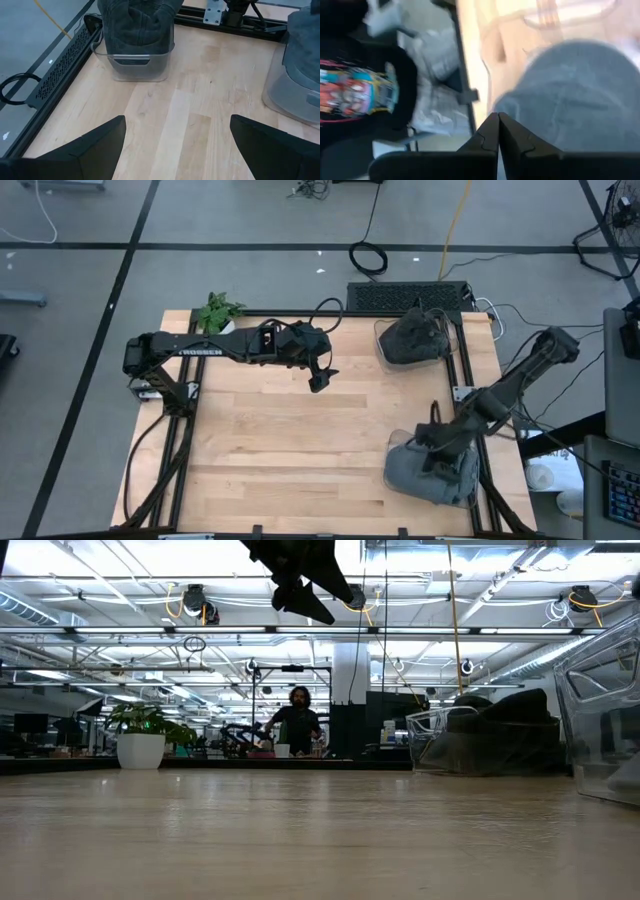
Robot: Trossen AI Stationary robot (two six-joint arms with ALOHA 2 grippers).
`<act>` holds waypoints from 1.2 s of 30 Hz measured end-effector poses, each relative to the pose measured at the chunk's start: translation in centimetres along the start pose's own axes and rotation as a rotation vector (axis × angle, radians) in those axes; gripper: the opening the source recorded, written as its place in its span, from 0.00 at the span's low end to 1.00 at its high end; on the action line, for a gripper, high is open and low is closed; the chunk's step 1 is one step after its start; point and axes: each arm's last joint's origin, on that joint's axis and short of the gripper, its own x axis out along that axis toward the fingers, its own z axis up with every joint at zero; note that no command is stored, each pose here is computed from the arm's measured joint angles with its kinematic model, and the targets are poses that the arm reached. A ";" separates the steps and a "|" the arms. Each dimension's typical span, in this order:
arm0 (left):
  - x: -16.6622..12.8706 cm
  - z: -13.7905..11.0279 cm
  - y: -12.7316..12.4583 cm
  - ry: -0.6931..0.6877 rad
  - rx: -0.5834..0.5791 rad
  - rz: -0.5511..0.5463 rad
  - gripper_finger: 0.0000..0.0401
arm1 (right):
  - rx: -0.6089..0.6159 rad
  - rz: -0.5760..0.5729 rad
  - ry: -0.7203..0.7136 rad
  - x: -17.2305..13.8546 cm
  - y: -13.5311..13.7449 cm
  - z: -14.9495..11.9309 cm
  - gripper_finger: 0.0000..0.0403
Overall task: Pick & Place hat
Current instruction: Return to Home Position
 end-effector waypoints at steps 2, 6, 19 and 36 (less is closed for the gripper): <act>0.0 0.0 0.0 0.000 0.004 0.000 0.91 | -0.023 0.036 -0.063 -1.0 0.1 0.1 0.00; -0.2 0.0 -0.7 -0.003 0.051 -0.029 0.91 | -0.174 0.170 -0.234 -3.5 0.9 0.2 0.00; -6.7 -2.2 -8.8 -0.151 0.495 -0.373 0.91 | -0.710 0.205 -0.768 -10.7 0.3 -0.9 0.00; -10.3 -17.3 -0.5 -0.588 0.148 -0.182 0.91 | -0.786 -0.376 -1.257 -5.1 -4.7 -0.5 0.00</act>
